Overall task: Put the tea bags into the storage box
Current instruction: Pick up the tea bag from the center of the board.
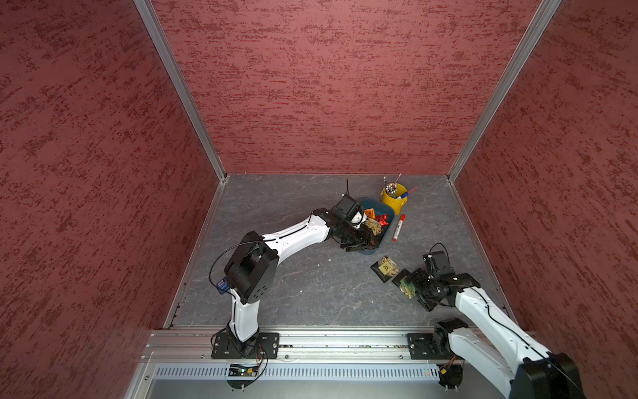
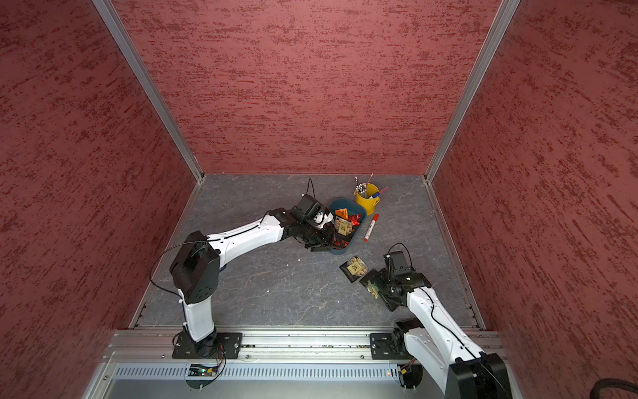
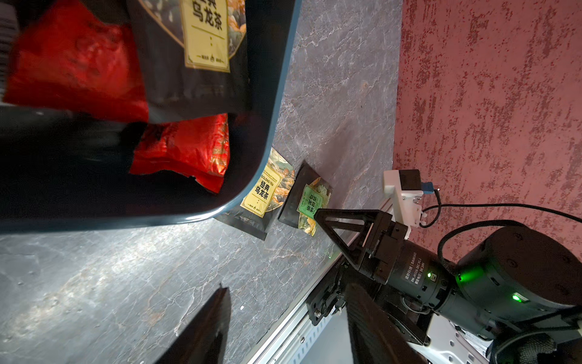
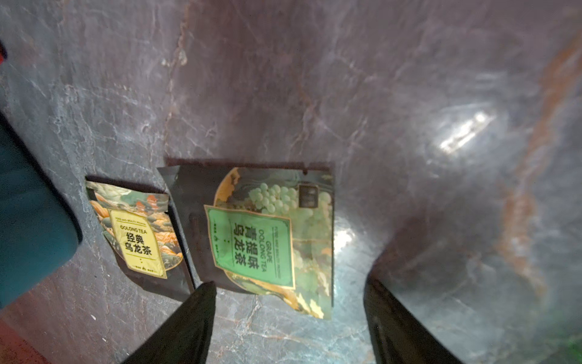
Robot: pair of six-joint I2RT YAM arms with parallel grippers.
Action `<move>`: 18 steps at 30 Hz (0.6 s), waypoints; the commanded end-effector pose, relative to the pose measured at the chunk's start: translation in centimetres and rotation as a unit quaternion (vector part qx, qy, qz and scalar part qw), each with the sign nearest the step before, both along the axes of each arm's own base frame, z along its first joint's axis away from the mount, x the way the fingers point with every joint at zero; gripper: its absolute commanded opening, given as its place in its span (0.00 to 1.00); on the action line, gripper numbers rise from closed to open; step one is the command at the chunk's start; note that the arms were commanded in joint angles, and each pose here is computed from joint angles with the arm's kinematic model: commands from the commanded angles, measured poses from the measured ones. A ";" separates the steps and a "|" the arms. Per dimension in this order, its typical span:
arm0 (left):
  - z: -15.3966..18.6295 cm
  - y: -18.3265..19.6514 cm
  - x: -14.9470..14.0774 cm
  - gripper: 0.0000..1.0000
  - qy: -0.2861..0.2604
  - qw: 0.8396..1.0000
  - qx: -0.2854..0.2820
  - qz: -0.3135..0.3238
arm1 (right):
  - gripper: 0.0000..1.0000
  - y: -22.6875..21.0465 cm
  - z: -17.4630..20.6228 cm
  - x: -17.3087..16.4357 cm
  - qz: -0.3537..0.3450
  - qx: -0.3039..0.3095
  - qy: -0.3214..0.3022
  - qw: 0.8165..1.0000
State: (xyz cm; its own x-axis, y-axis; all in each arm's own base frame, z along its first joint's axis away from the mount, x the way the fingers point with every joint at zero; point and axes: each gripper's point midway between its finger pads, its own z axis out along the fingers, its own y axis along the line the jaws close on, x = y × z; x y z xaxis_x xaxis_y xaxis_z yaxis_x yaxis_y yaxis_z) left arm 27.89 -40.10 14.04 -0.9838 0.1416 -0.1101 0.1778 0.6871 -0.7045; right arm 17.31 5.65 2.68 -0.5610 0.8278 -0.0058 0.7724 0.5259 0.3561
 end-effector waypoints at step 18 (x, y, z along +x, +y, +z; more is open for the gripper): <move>0.5 -1.6 -0.5 0.62 -0.020 1.000 0.004 -0.013 | 0.53 -0.1 -1.9 -0.2 -0.016 0.008 -0.003 1.000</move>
State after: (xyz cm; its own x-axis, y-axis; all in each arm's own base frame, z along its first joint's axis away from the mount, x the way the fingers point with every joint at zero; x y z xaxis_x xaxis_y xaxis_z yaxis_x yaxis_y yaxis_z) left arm 27.15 -40.69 13.90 -0.9814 0.1552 -0.1130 0.1897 0.6924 -0.6961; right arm 18.17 5.96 2.27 -0.5475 0.8367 -0.0111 0.7635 0.5049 0.4026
